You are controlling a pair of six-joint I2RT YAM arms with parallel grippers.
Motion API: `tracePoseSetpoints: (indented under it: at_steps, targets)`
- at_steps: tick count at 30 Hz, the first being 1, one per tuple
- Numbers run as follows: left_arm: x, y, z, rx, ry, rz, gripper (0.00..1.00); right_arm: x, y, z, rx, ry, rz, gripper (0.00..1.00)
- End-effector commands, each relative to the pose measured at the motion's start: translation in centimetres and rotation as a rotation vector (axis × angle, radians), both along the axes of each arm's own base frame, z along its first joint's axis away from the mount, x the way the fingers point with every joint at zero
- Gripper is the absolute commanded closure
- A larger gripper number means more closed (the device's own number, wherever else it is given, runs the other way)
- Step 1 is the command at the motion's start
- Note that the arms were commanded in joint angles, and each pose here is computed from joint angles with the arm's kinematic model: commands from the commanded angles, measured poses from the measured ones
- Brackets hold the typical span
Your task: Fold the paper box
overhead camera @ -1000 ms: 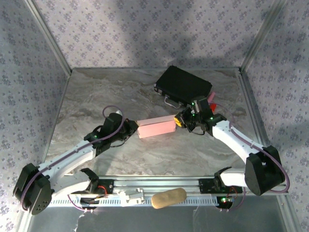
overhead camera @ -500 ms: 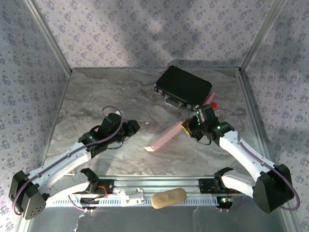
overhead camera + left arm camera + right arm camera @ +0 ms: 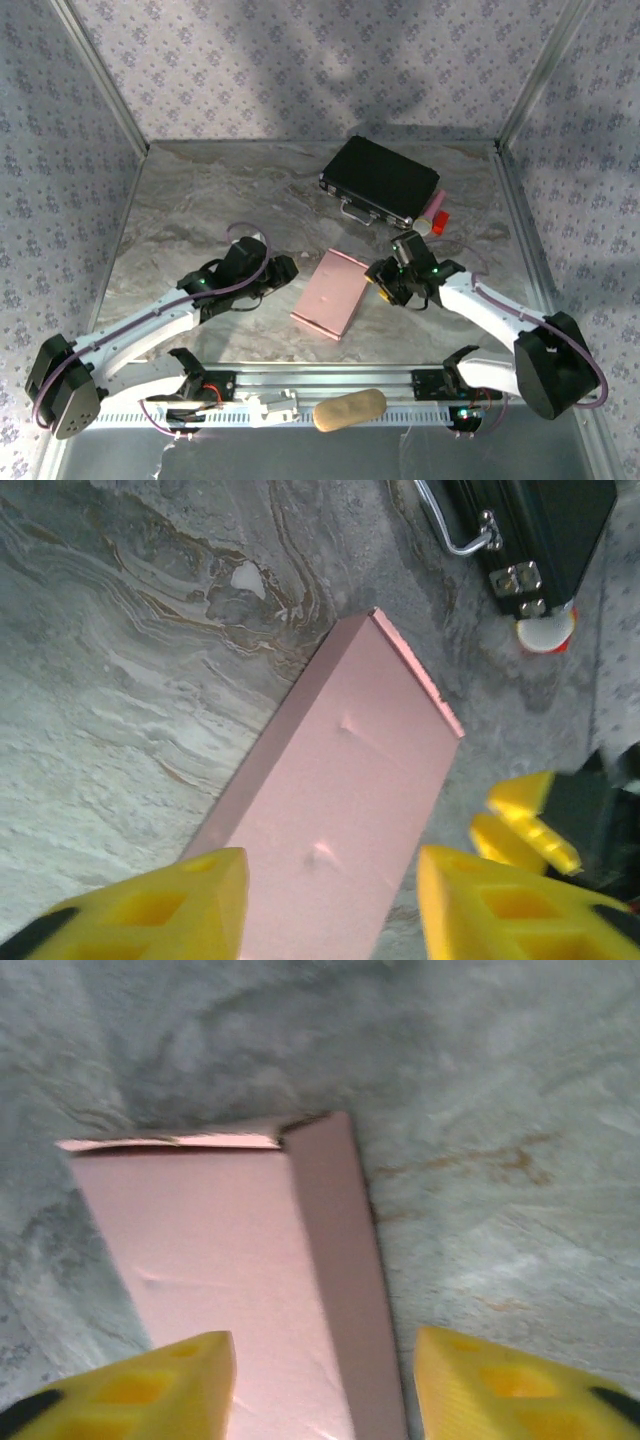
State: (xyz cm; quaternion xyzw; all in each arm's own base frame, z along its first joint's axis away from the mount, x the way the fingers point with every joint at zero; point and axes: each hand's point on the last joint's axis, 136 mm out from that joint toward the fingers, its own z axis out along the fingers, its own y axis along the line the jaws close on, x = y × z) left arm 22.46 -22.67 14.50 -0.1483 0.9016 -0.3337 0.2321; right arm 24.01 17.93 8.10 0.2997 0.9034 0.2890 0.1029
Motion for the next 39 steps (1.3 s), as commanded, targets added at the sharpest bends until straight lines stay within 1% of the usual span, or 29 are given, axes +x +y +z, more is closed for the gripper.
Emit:
tracePoseSetpoints:
  at_steps: [1,2,3,5,7,9,10,12,14,15,16,17,18,19,20,21,22,23,26,28,30,32,37,39]
  targets:
    - [1.1,1.4,1.3,0.048,-0.059,-0.034,0.29,2.6,-2.1,5.0,-0.217,-0.216,0.113,0.01]
    - [1.7,2.1,1.5,0.053,-0.070,-0.041,0.01,2.8,-3.8,5.8,-0.317,-0.233,0.109,0.01]
    - [2.3,2.8,1.7,0.058,-0.080,-0.034,0.00,2.5,-5.3,6.2,-0.405,-0.224,0.112,0.01]
    - [3.6,5.0,2.5,0.094,-0.099,-0.006,0.00,2.9,-9.1,8.7,-0.640,-0.285,0.095,0.01]
    - [4.7,7.1,3.7,0.143,-0.141,0.023,0.00,2.7,-11.3,10.7,-0.760,-0.326,0.078,0.01]
    - [5.6,9.6,4.9,0.220,-0.184,0.086,0.00,2.7,-13.1,12.5,-0.822,-0.371,0.025,0.01]
    - [6.0,11.2,5.3,0.271,-0.197,0.137,0.00,2.9,-13.6,13.3,-0.835,-0.401,0.003,0.01]
    - [6.5,14.1,5.9,0.344,-0.209,0.237,0.00,2.7,-15.7,15.0,-0.898,-0.448,-0.107,0.01]
    - [6.9,17.5,6.3,0.441,-0.230,0.371,0.00,2.2,-17.5,16.0,-0.954,-0.503,-0.192,0.01]
    - [6.9,18.8,6.5,0.485,-0.242,0.418,0.00,2.2,-17.9,16.0,-0.972,-0.535,-0.197,0.01]
    - [7.1,19.7,6.6,0.540,-0.279,0.431,0.00,2.6,-18.2,15.7,-1.004,-0.581,-0.154,0.01]
    - [7.4,20.1,6.7,0.595,-0.337,0.411,0.00,3.8,-17.7,15.7,-0.994,-0.673,-0.124,0.01]
    - [7.7,20.1,6.8,0.632,-0.387,0.379,0.00,4.4,-17.5,15.0,-1.006,-0.729,-0.075,0.01]
    - [8.0,20.2,6.4,0.689,-0.439,0.338,0.00,5.2,-17.1,15.1,-0.987,-0.822,-0.060,0.01]
    - [8.1,20.6,6.0,0.762,-0.478,0.306,0.00,5.5,-17.4,14.3,-1.003,-0.865,-0.061,0.01]
    - [8.1,21.2,5.4,0.811,-0.496,0.311,0.00,5.7,-17.7,13.9,-1.001,-0.893,-0.070,0.01]
    - [8.1,21.9,4.8,0.849,-0.507,0.327,0.00,5.7,-18.2,12.7,-1.013,-0.892,-0.068,0.01]
    - [8.3,22.2,4.0,0.858,-0.519,0.310,0.00,5.8,-18.6,11.8,-1.021,-0.884,-0.059,0.01]
    - [8.8,22.0,1.8,0.812,-0.559,0.286,0.00,6.2,-19.6,8.9,-1.010,-0.817,-0.051,0.01]
    - [9.4,21.2,1.6,0.806,-0.612,0.244,0.00,6.6,-19.7,8.0,-0.998,-0.825,-0.055,0.01]
    - [9.9,21.7,1.5,0.839,-0.629,0.263,0.00,6.8,-19.8,7.2,-1.010,-0.831,-0.059,0.01]
    - [10.7,22.4,0.8,0.888,-0.625,0.262,0.00,6.9,-20.1,6.3,-1.021,-0.826,-0.061,0.01]
    - [13.0,24.0,-2.9,0.924,-0.577,0.258,0.00,8.0,-21.0,4.7,-1.039,-0.828,-0.063,0.01]
    - [14.1,23.5,-3.5,0.930,-0.543,0.195,0.00,8.5,-21.5,4.2,-1.058,-0.819,-0.054,0.01]
